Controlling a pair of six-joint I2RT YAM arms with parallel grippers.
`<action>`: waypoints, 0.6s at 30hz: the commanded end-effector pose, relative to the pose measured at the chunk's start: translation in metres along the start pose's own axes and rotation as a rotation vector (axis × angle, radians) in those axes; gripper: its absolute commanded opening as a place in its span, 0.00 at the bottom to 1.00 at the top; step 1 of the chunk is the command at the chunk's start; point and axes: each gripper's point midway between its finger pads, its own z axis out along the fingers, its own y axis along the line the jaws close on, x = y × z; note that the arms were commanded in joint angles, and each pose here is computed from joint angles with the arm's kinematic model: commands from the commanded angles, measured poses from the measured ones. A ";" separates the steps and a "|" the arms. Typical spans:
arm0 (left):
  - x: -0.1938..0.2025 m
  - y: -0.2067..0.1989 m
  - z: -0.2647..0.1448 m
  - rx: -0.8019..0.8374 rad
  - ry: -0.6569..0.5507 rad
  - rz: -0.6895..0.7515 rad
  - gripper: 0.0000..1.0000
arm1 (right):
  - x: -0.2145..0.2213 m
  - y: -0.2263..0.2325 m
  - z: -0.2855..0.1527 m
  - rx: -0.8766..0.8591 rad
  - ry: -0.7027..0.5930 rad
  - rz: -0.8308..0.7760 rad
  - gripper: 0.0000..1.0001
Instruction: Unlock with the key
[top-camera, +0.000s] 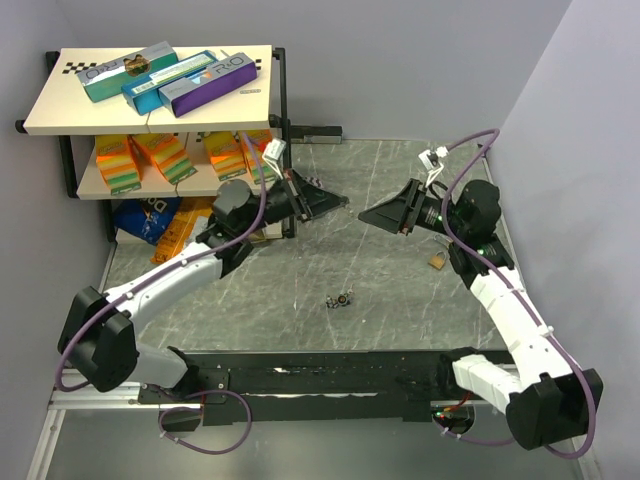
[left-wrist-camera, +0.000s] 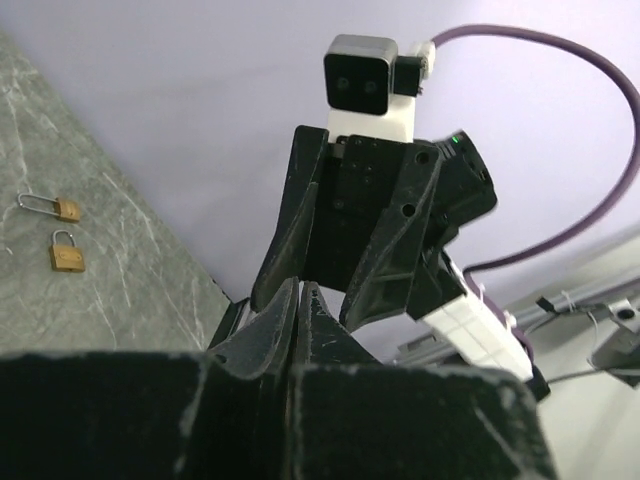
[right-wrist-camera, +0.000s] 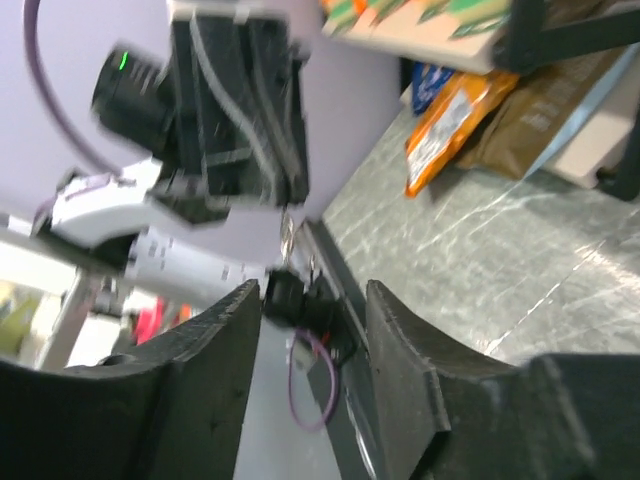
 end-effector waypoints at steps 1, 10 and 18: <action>-0.004 -0.039 -0.016 0.183 0.096 0.102 0.01 | 0.004 0.029 -0.006 -0.118 0.125 -0.132 0.48; 0.022 -0.040 -0.021 0.210 0.323 0.161 0.01 | 0.013 0.035 -0.001 -0.118 0.200 -0.150 0.34; 0.027 -0.038 -0.021 0.216 0.362 0.171 0.01 | 0.024 0.046 0.016 -0.166 0.233 -0.139 0.29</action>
